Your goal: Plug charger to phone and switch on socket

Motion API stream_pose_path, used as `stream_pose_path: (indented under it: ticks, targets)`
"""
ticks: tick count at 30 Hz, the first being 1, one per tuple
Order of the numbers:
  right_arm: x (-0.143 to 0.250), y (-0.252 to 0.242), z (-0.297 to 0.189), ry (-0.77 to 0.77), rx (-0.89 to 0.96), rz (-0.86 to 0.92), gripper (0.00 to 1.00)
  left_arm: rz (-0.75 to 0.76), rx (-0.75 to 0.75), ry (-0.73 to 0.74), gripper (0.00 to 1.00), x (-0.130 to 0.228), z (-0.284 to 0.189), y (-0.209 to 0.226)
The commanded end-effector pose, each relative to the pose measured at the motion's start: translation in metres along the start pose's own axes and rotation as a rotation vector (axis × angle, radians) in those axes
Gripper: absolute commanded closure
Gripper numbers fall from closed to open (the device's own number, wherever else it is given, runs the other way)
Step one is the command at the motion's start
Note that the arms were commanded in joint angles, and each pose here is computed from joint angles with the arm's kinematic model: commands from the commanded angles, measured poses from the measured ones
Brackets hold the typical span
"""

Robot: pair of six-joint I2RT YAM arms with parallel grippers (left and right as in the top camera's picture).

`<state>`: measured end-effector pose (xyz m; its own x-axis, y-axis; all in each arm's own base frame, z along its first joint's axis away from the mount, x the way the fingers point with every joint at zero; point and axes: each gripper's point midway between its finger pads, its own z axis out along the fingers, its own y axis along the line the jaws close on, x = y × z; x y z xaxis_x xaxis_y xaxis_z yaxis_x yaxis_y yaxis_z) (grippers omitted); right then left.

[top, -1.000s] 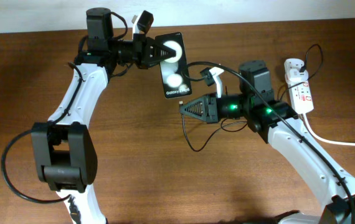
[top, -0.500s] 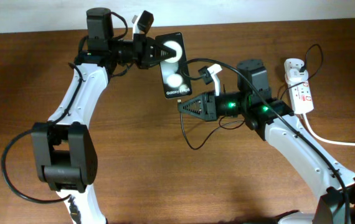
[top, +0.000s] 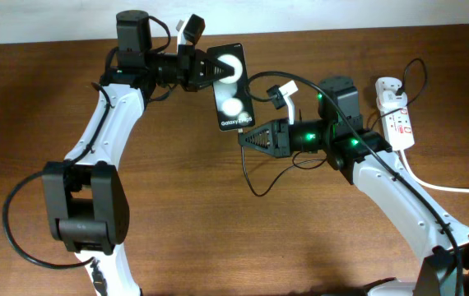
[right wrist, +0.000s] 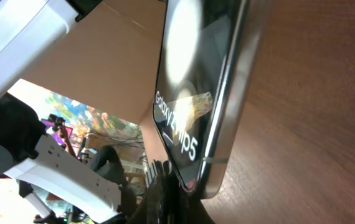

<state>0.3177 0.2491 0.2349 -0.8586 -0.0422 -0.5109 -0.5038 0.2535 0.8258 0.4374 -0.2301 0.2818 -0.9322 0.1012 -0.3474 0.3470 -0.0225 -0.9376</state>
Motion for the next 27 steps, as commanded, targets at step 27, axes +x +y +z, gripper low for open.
stream_pose_path:
  ticks: [27]
  targets:
    - [-0.015, -0.008, 0.002, -0.055, 0.027, 0.107, 0.96, 0.037, 0.039, 0.057, 1.0, 0.009, 0.017, -0.011]
